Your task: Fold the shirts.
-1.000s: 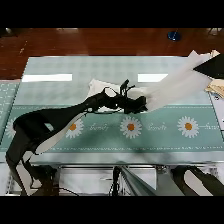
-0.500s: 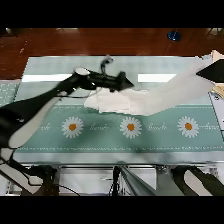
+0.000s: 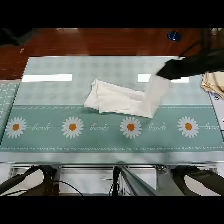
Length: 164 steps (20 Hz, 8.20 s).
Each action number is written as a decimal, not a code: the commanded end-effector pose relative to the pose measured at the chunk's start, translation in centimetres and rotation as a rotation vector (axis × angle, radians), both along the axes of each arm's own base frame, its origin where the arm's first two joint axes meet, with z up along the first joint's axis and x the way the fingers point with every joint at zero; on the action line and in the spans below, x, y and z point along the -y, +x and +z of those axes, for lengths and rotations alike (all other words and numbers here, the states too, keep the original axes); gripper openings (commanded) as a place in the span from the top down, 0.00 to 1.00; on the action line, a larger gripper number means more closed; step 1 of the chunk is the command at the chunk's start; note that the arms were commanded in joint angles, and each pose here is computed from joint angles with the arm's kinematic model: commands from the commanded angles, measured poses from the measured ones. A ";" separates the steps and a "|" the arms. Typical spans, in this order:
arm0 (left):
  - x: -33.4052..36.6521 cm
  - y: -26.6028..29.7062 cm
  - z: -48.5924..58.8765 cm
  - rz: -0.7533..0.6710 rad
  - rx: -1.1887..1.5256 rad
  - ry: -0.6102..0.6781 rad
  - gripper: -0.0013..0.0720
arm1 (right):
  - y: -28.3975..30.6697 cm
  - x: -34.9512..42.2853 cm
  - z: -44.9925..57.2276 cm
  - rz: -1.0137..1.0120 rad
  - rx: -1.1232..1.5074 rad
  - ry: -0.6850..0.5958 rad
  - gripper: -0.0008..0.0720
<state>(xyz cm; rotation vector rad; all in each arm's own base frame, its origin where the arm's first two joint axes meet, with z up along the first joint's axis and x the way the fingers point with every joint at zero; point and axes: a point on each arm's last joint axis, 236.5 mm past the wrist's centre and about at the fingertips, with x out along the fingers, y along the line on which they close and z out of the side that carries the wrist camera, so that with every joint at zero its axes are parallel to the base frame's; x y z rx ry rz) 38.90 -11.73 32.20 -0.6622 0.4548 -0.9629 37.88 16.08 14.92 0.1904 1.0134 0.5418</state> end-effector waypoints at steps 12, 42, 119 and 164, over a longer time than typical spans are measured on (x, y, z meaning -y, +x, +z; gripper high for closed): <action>-1.2 -6.7 -0.6 0.068 0.050 0.344 0.94 | 5.6 -21.0 -15.6 -0.051 -0.052 0.184 0.96; -4.8 -3.7 -14.7 0.071 -0.335 0.500 0.32 | -1.9 7.6 -21.3 -0.374 -0.503 0.229 0.18; -3.0 7.8 -17.5 0.269 -0.161 0.507 0.32 | 5.5 40.6 8.8 -0.933 0.681 0.685 0.61; 2.8 6.7 -29.2 0.233 -0.389 1.068 0.00 | 5.5 16.4 -10.6 -0.258 -0.133 -0.472 0.39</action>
